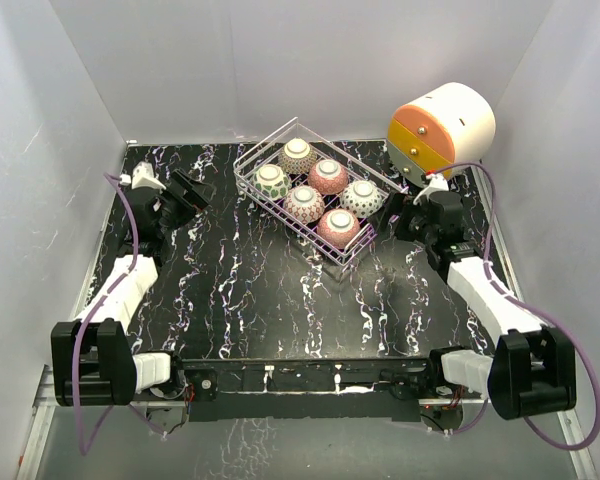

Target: Unload the bowls from the dish rack

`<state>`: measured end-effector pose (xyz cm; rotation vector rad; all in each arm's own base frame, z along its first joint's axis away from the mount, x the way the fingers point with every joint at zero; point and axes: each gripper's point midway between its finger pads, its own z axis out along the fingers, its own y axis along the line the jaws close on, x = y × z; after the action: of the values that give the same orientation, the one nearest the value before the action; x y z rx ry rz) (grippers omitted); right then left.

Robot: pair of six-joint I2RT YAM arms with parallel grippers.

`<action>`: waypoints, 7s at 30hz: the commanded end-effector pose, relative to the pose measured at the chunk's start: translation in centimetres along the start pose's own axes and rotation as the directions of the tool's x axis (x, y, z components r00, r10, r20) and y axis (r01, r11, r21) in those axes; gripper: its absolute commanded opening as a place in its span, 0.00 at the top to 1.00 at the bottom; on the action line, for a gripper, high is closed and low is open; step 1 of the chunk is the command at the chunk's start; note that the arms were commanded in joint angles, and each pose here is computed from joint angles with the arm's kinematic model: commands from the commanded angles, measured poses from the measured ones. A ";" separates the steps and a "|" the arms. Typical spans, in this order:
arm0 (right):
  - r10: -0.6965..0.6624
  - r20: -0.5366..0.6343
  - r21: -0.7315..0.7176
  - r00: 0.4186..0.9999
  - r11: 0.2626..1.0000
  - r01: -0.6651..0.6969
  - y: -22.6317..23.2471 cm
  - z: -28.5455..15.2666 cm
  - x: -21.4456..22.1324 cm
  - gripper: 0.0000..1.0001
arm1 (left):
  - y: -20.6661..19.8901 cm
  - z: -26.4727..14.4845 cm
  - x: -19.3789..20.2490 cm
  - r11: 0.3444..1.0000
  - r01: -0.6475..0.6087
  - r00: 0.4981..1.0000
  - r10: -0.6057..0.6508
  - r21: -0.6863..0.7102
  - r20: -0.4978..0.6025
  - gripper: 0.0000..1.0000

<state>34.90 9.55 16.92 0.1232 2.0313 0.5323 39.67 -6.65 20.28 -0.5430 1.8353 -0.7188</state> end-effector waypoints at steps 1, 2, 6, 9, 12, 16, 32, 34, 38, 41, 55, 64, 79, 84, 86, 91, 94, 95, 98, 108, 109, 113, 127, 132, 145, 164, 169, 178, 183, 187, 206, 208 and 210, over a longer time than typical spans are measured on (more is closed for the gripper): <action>0.070 0.009 -0.127 0.998 0.990 -0.068 3.4 0.2 -2.9 0.03 | -1.0 0.4 -1.7 0.998 -0.061 0.998 0.061 0.016 0.020 0.03; 0.073 0.018 -0.126 0.997 0.990 -0.070 3.4 0.2 -3.2 0.04 | -1.5 1.1 -1.9 0.996 -0.078 0.997 0.078 0.037 0.001 0.03; 0.069 0.021 -0.093 0.997 0.993 -0.067 2.8 0.2 -3.1 0.09 | -5.1 5.3 -1.9 0.960 -0.156 0.969 0.194 0.231 -0.152 0.03; 0.069 0.026 -0.095 0.997 0.993 -0.066 2.8 -0.2 -2.7 0.09 | -6.2 8.1 -1.8 0.931 -0.178 0.947 0.250 0.317 -0.204 0.03; 0.053 0.061 -0.138 0.997 0.990 -0.044 3.4 -1.1 -2.7 0.10 | -6.1 10.9 -2.0 0.902 -0.239 0.929 0.321 0.361 -0.186 0.03; 0.025 0.091 -0.141 0.996 0.990 -0.012 3.5 -2.2 -2.8 0.10 | -6.0 13.2 -1.7 0.826 -0.376 0.876 0.465 0.420 -0.129 0.03; -0.025 0.084 -0.168 0.996 0.985 0.039 3.9 -2.7 -2.3 0.11 | -6.0 18.8 1.3 0.731 -0.464 0.810 0.579 0.499 -0.095 0.31; -0.026 0.086 -0.169 0.996 0.985 0.041 3.9 -2.7 -2.3 0.11 | -6.1 18.9 1.8 0.724 -0.475 0.799 0.593 0.500 -0.100 0.35; -0.032 0.092 -0.155 0.995 0.987 0.046 3.6 -2.8 -2.3 0.11 | -6.1 19.0 2.6 0.719 -0.482 0.787 0.606 0.500 -0.112 0.46; -0.036 0.088 -0.144 0.995 0.988 0.048 3.3 -2.7 -2.0 0.11 | -5.8 19.0 2.9 0.725 -0.482 0.783 0.609 0.492 -0.130 0.55; -0.047 0.076 -0.168 0.996 0.984 0.059 3.6 -2.7 -1.6 0.11 | -7.3 16.9 1.7 0.753 -0.472 0.810 0.576 0.458 -0.111 1.00; 0.071 0.017 -0.209 0.997 0.976 -0.066 5.2 -2.8 -2.4 0.17 | -6.0 13.8 2.3 0.831 -0.415 0.861 0.490 0.370 -0.135 1.00; 0.114 -0.049 -0.041 0.992 0.992 -0.116 2.0 0.1 -0.8 0.28 | 0.9 2.7 1.2 0.949 -0.290 0.956 0.281 -0.126 -0.083 1.00; 0.089 -0.057 -0.010 0.994 0.996 -0.089 1.7 1.4 -0.9 0.42 | 0.8 0.1 -0.2 0.947 -0.271 0.962 0.273 -0.172 -0.012 1.00; 0.072 -0.065 0.001 0.995 0.997 -0.072 1.8 2.1 -0.8 0.47 | 1.1 -0.4 -0.1 0.942 -0.275 0.961 0.274 -0.193 -0.029 1.00; 0.032 -0.090 0.026 0.995 0.999 -0.029 2.7 3.7 -0.6 0.63 | 1.8 -0.8 0.8 0.939 -0.275 0.962 0.268 -0.205 -0.061 1.00; -0.004 -0.115 0.040 0.993 0.999 0.008 3.5 4.7 0.1 0.73 | 2.0 -0.9 1.3 0.940 -0.277 0.961 0.269 -0.197 -0.067 1.00; -0.011 -0.118 0.057 0.993 0.998 0.018 3.5 5.0 0.2 0.77 | 2.1 -1.1 1.4 0.941 -0.273 0.962 0.264 -0.199 -0.071 1.00; -0.022 -0.123 0.076 0.992 0.997 0.032 3.7 5.7 0.2 0.88 | 1.9 -1.1 1.4 0.943 -0.269 0.963 0.260 -0.196 -0.073 1.00; -0.072 -0.105 0.120 0.992 0.989 0.084 3.7 9.1 -1.9 0.93 | 1.1 1.5 0.9 0.953 -0.249 0.968 0.238 -0.176 -0.081 1.00; -0.078 -0.103 0.115 0.992 0.989 0.090 3.9 9.5 -2.2 0.93 | 1.3 1.7 0.8 0.949 -0.252 0.967 0.241 -0.188 -0.079 1.00; -0.100 -0.115 0.110 0.988 0.987 0.113 4.1 11.3 -2.8 0.93 | 2.5 3.0 0.5 0.928 -0.284 0.958 0.266 -0.241 -0.107 1.00; -0.133 -0.120 0.127 0.984 0.981 0.148 4.0 15.1 -4.1 0.93 | 3.6 4.9 0.9 0.915 -0.302 0.952 0.273 -0.266 -0.140 0.97; -0.148 -0.083 0.119 0.986 0.980 0.157 4.5 14.4 -5.3 0.90 | 3.8 3.9 0.5 0.908 -0.311 0.950 0.288 -0.281 -0.121 0.79; -0.224 0.165 0.123 0.960 0.971 0.205 6.7 8.1 -12.7 0.12 | 1.7 1.8 -2.9 0.889 -0.338 0.940 0.333 -0.308 -0.071 0.10; -0.453 0.179 -0.024 0.873 0.885 0.465 18.2 11.2 -9.1 0.02 | -3.3 0.0 -4.7 0.928 -0.353 0.935 0.346 -0.120 -0.077 0.03; -0.383 0.095 -0.109 0.919 0.914 0.392 19.9 14.9 -5.3 0.02 | -2.2 1.1 -2.5 0.971 -0.237 0.966 0.232 -0.037 -0.111 0.03; -0.333 -0.027 -0.139 0.943 0.935 0.326 20.1 19.1 -0.5 0.08 | -1.2 1.1 -2.2 0.965 -0.257 0.962 0.250 -0.051 -0.114 0.03; -0.355 -0.047 -0.139 0.934 0.928 0.345 20.6 20.2 0.8 0.14 | -1.0 1.3 -2.1 0.965 -0.257 0.961 0.249 -0.055 -0.122 0.03; -0.357 -0.060 -0.140 0.932 0.928 0.347 20.7 20.9 1.6 0.20 | -0.8 1.3 -2.0 0.965 -0.255 0.961 0.246 -0.057 -0.130 0.03; -0.378 -0.071 -0.070 0.923 0.925 0.373 19.4 21.4 1.7 0.56 | -0.7 1.5 -1.7 0.966 -0.252 0.960 0.243 -0.052 -0.139 0.03; -0.376 -0.066 -0.078 0.924 0.925 0.371 19.7 21.3 1.4 0.58 | -0.7 1.4 -1.6 0.966 -0.252 0.960 0.242 -0.053 -0.140 0.03; -0.375 -0.055 -0.093 0.925 0.925 0.369 20.3 21.1 0.9 0.60 | -0.7 1.4 -1.6 0.966 -0.253 0.960 0.244 -0.053 -0.141 0.03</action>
<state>48.49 34.26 13.06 -0.3488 2.1061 0.3709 41.67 -6.38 20.85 -0.3237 2.0321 -0.5202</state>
